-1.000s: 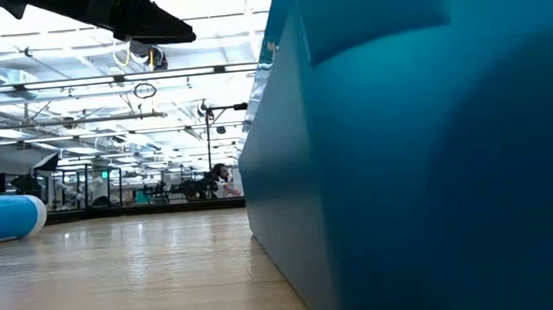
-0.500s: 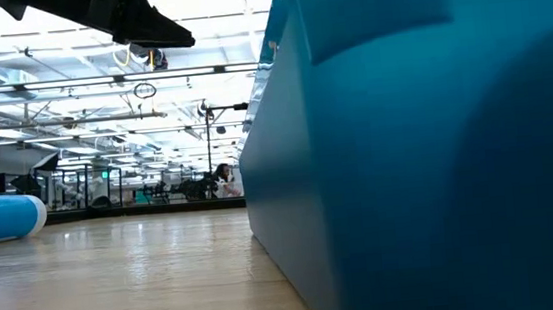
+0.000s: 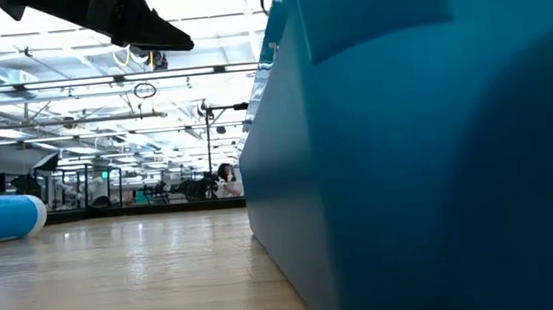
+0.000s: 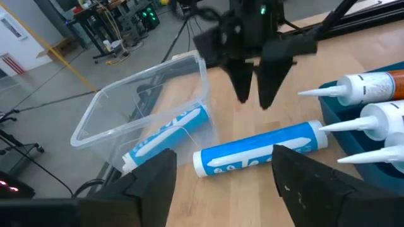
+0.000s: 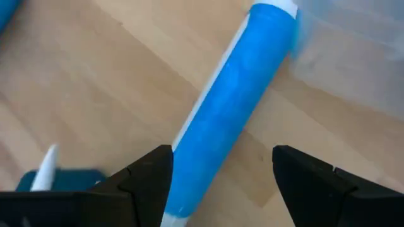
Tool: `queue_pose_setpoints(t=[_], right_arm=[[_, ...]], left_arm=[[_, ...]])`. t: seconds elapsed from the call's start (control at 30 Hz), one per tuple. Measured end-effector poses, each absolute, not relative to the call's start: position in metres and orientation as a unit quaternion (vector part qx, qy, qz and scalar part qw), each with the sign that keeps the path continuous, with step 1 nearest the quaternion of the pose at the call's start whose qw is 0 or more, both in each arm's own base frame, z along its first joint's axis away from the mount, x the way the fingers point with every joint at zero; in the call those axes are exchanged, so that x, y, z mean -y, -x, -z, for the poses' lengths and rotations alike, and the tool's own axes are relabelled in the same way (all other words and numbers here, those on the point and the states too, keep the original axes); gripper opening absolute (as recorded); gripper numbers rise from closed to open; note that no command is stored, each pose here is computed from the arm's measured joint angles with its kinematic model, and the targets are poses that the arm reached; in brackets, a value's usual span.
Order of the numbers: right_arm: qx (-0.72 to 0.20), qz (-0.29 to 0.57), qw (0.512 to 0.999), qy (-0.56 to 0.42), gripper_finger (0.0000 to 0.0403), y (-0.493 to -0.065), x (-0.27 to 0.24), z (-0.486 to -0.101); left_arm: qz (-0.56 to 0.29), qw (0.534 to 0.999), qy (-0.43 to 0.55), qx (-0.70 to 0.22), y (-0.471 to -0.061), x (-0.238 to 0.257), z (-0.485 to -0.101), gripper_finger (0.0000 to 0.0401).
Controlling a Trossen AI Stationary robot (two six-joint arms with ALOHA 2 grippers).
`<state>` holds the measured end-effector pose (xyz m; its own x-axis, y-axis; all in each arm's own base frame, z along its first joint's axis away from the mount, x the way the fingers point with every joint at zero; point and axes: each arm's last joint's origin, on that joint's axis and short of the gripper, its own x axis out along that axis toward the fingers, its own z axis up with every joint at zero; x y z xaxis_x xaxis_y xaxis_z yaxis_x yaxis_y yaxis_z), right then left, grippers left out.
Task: Sort silicone sealant tubes
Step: Put the left blue sealant into the transparent container
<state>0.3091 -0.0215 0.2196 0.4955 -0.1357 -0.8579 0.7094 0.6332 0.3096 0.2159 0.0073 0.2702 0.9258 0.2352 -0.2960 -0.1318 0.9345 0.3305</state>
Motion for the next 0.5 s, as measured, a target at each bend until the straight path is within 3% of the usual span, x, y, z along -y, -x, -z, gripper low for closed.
queue_pose_setpoints(t=[0.5], right_arm=[[-0.48, 0.264, 0.762, -0.344, 0.0254, -0.343, 0.041, -0.165]], left_arm=[[-0.096, 0.968, -0.153, -0.171, -0.216, -0.008, -0.27, 0.0255]])
